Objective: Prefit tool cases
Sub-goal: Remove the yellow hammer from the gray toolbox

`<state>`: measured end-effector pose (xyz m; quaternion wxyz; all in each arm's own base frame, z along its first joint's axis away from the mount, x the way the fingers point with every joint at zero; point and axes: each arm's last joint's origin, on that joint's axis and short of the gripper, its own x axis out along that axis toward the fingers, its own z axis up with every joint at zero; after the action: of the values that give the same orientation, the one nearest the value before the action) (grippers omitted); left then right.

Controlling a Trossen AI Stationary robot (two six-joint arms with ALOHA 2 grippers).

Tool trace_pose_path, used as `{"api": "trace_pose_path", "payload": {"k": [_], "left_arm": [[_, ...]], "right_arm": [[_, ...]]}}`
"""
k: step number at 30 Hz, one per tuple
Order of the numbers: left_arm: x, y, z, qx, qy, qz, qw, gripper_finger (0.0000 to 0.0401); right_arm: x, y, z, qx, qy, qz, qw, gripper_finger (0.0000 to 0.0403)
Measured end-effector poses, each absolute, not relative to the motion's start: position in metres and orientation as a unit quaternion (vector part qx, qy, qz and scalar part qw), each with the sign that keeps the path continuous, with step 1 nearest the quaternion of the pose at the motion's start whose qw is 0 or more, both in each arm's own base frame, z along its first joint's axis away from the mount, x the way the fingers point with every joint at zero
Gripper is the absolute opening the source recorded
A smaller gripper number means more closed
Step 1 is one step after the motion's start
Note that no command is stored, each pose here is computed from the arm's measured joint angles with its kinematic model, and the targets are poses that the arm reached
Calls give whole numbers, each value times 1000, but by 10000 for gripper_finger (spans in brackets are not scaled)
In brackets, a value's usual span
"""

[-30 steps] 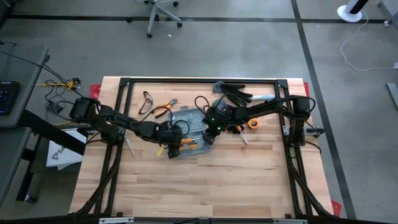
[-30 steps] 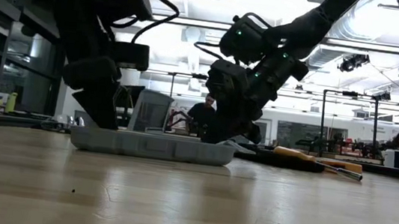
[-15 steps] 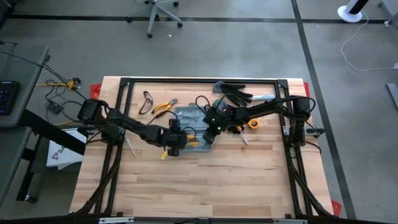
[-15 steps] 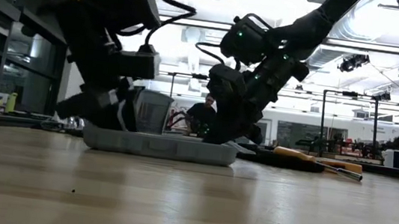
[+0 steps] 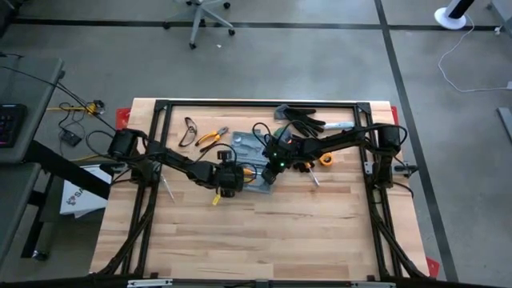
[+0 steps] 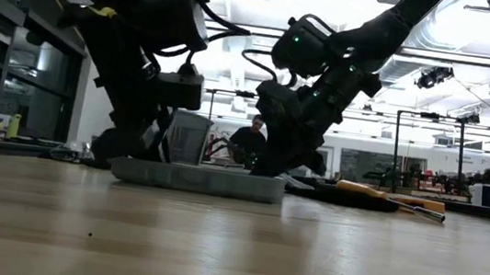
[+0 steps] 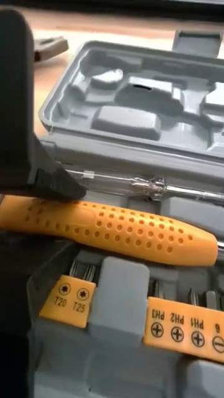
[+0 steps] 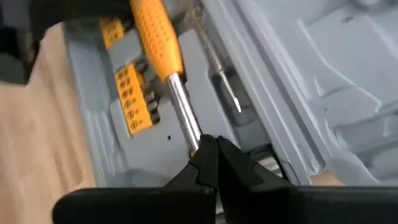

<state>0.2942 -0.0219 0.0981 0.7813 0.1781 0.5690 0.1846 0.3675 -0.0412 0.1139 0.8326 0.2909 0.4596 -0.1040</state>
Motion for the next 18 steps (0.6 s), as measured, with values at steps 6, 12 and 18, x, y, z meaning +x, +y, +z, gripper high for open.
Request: {"api": "trace_pose_path", "payload": {"k": [6,12,18], "left_arm": [[297,-19,100,134,568,188,790,63],[300,-19,112,82,563,180,802,61],[301,-19,123,52,546,179,817,49]], "right_arm": [[368,-40,114,292,454,-117,834,0],[367,-40,131,293,436,-116,843,0],[361,-38,160,286,405,-112,861,0]]}}
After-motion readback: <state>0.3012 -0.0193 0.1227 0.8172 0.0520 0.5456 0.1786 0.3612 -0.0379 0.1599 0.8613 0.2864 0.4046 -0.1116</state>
